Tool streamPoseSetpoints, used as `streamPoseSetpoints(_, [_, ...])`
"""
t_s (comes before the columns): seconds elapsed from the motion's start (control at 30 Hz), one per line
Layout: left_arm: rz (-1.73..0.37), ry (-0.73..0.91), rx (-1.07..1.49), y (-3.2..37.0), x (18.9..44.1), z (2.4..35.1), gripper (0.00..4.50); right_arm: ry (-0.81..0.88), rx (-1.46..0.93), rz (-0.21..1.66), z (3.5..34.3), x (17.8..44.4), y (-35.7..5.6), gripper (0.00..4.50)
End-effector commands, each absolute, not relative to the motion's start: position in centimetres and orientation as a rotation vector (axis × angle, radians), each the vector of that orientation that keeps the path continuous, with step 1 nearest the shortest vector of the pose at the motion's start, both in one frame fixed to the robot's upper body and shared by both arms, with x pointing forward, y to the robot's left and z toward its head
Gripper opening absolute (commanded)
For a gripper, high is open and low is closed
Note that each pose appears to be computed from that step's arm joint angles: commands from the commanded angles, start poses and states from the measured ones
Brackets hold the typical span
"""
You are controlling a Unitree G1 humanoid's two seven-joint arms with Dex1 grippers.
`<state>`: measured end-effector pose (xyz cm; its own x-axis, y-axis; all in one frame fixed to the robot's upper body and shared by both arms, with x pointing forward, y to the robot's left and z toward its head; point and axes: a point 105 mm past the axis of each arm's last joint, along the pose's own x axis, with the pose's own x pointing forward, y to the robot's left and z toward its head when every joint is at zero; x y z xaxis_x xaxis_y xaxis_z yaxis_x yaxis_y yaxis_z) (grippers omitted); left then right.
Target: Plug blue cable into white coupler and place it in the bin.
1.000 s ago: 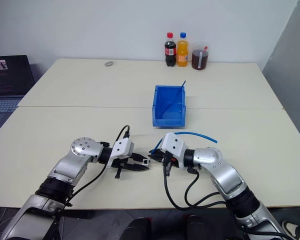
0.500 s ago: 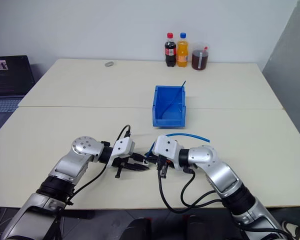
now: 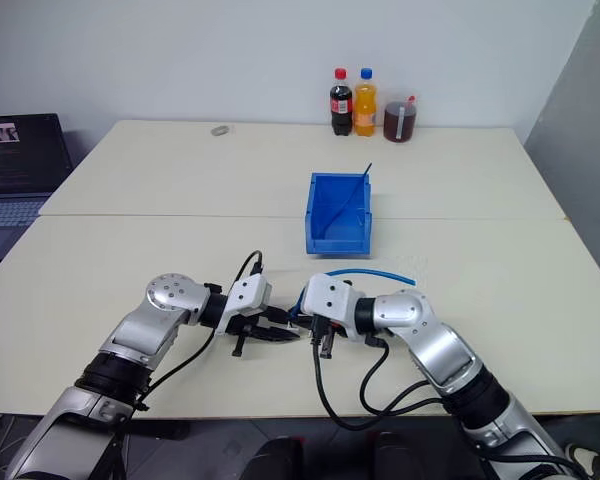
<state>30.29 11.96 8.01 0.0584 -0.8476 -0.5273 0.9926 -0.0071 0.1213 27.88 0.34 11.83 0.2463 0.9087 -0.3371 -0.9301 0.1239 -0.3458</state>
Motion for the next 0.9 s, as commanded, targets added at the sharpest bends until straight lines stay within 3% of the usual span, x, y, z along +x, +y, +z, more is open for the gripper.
streamPoseSetpoints(0.03, [-1.552, 0.396, 0.522, 11.0, 29.0, 6.3, 0.81, 0.131, -0.574, 1.368, 10.0, 27.3, 0.3, 0.07])
streamPoseSetpoints(0.47, [-1.543, 0.388, 0.513, 10.8, 28.7, 6.1, 0.80, 0.219, -0.535, 1.368, 8.7, 27.2, -0.2, 0.06])
streamPoseSetpoints(0.9, [-1.556, 0.385, 0.512, 10.4, 28.5, 5.9, 0.80, 0.354, -0.619, 1.503, 6.7, 26.1, 0.9, 0.06])
